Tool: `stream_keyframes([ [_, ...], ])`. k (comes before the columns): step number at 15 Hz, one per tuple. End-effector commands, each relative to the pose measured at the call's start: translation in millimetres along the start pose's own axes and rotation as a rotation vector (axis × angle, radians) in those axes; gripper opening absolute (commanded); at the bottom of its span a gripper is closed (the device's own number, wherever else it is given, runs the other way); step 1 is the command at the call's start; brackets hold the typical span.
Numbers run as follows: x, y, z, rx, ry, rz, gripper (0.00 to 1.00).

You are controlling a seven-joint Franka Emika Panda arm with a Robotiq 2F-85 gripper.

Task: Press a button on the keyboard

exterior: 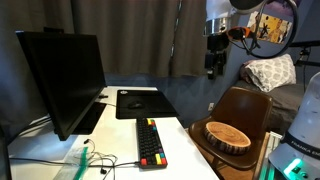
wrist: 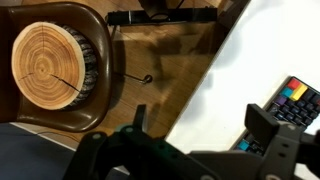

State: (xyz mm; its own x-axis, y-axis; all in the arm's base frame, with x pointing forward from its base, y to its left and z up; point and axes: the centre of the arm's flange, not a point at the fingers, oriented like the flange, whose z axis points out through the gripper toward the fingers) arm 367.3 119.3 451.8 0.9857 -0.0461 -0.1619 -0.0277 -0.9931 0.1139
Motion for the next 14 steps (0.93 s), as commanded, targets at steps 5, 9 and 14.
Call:
stream_keyframes([
  [5,19.4,-34.2,-5.6,-0.016,0.009,-0.051,1.0],
  [9,46.3,-102.4,-3.2,-0.021,0.042,-0.179,1.0],
  [14,80.6,-192.4,17.4,-0.009,0.069,-0.379,1.0],
])
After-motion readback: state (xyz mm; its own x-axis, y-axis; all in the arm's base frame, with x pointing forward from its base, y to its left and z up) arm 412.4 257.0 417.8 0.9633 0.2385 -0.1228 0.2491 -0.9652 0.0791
